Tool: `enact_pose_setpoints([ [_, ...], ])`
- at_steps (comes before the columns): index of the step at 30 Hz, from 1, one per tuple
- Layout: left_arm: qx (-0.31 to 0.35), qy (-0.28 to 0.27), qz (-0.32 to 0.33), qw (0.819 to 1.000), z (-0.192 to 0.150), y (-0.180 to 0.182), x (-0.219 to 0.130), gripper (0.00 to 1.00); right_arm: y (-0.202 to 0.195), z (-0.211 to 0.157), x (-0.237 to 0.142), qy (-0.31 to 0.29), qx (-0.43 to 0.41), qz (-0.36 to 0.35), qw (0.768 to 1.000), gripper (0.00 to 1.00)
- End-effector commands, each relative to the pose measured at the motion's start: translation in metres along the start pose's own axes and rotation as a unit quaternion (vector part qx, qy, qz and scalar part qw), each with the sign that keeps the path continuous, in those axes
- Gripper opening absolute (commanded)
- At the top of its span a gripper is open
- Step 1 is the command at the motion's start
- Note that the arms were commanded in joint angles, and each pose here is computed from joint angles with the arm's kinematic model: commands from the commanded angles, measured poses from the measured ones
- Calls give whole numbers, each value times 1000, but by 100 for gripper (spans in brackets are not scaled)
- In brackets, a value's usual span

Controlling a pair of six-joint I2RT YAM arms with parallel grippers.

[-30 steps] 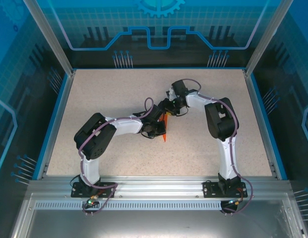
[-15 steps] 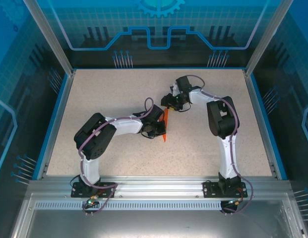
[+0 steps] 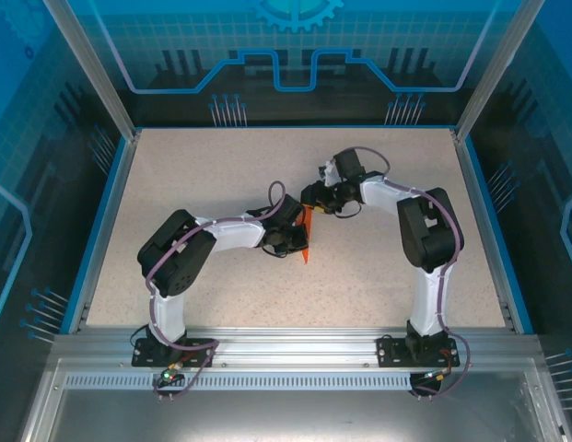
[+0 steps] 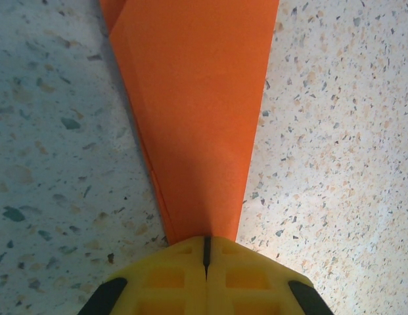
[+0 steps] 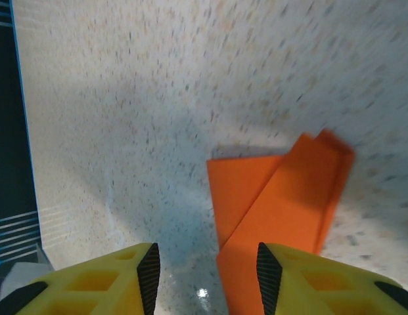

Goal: Fold a paper plane with a square sheet of paper (fold left side to right side)
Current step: Fold the wing for the fifth time at the center of the table.

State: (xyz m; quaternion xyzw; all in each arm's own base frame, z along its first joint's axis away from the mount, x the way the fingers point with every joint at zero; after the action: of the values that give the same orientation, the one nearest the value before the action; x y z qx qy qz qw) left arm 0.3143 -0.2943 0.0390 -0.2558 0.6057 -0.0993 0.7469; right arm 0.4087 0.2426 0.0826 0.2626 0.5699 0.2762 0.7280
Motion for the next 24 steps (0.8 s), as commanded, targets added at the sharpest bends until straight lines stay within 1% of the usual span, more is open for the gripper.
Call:
enact_pose_setpoints([
  [1, -3, 77, 90, 993, -41, 47, 9, 5, 6, -7, 22, 23, 6, 16, 1000, 45],
  [6, 5, 67, 68, 995, -37, 37, 2, 5, -21, -14, 41, 43, 32, -38, 998, 44],
  [12, 36, 44, 28, 998, -27, 13, -23, 8, -45, -29, 49, 72, 60, -82, 992, 44],
  [15, 50, 32, 0, 998, -24, 0, -39, 10, -50, -34, 49, 76, 64, -87, 991, 43],
  [19, 66, 15, -57, 996, -21, -20, -55, 13, -51, -35, 48, 77, 66, -86, 991, 43],
  [24, 67, 24, -121, 990, -14, -40, -48, 12, -48, -34, 46, 76, 63, -83, 992, 43],
])
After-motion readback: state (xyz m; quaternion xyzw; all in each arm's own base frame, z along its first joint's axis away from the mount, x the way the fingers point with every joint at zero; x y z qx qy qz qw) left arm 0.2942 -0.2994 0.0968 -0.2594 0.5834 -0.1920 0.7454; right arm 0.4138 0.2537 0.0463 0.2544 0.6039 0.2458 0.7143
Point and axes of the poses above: each hand's point on the last joint's axis, 136 mm out from that joint toward the fingers, its own x axis out along the fingers, its own y axis along the line the jaws close on, z = x × y, the point moved 3 cm from there along -x, back along the fingers, and after that the axes turned 3 degrees about -x, right-handed, at the moved point
